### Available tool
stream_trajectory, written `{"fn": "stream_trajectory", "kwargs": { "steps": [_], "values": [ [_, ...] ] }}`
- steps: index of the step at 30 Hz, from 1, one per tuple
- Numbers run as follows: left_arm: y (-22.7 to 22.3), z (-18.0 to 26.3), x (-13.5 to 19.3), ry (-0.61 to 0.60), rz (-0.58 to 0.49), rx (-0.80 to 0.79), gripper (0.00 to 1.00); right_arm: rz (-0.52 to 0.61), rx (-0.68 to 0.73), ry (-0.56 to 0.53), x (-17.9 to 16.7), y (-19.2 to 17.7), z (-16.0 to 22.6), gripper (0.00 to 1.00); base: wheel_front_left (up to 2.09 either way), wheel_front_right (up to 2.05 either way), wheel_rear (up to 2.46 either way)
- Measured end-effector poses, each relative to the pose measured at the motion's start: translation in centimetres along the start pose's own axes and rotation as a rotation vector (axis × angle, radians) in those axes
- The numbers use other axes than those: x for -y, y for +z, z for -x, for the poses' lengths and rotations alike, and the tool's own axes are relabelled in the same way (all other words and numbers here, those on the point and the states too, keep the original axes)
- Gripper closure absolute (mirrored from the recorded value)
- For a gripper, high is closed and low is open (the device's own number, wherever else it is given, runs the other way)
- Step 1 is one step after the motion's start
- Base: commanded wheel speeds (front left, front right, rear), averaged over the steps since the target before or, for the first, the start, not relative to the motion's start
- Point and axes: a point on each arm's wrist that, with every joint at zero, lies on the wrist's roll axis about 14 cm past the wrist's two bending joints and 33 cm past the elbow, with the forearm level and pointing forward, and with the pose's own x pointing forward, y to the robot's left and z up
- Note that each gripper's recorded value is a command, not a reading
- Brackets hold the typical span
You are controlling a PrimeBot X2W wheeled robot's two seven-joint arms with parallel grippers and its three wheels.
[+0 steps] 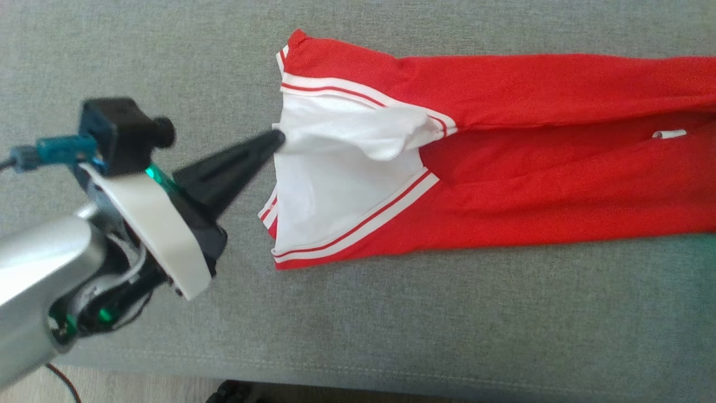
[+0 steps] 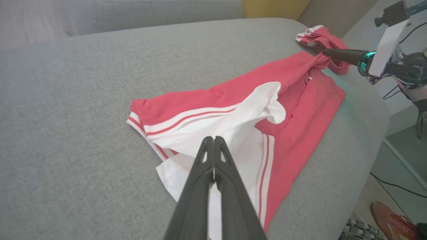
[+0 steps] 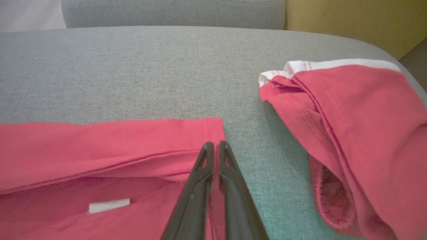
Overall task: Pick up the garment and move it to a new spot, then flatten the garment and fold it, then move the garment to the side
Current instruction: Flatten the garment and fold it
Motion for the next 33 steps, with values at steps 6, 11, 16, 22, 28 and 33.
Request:
{"fn": "stream_trajectory", "kwargs": {
  "steps": [6,11,16,22,28,33],
  "values": [
    [-1.9,0.3,0.9,-0.009,0.029,-0.067,1.00,-0.011,-0.041,-0.019,0.7,-1.4,0.5,1.00,0.00,0.00,0.00],
    [-3.6,0.5,1.7,-0.009,0.062,-0.099,1.00,-0.037,-0.078,-0.021,0.7,-2.6,1.3,0.82,0.00,0.00,0.00],
    [-4.6,0.8,1.9,0.027,0.074,-0.116,0.00,-0.055,-0.033,-0.019,0.6,-1.8,2.1,0.00,0.00,0.00,0.00],
    [-1.7,1.0,1.1,0.174,0.008,0.085,0.00,-0.111,0.100,-0.005,-0.1,-0.1,4.4,0.00,0.00,0.00,0.00],
    [-1.0,3.1,2.2,0.331,0.038,0.219,0.00,-0.179,0.223,0.034,-1.7,-0.4,8.3,0.00,0.00,0.00,0.00],
    [0.8,5.2,3.5,0.427,0.040,0.372,0.00,-0.207,0.291,0.031,-1.7,-0.9,10.6,0.00,0.00,0.00,0.00]
  ]
}}
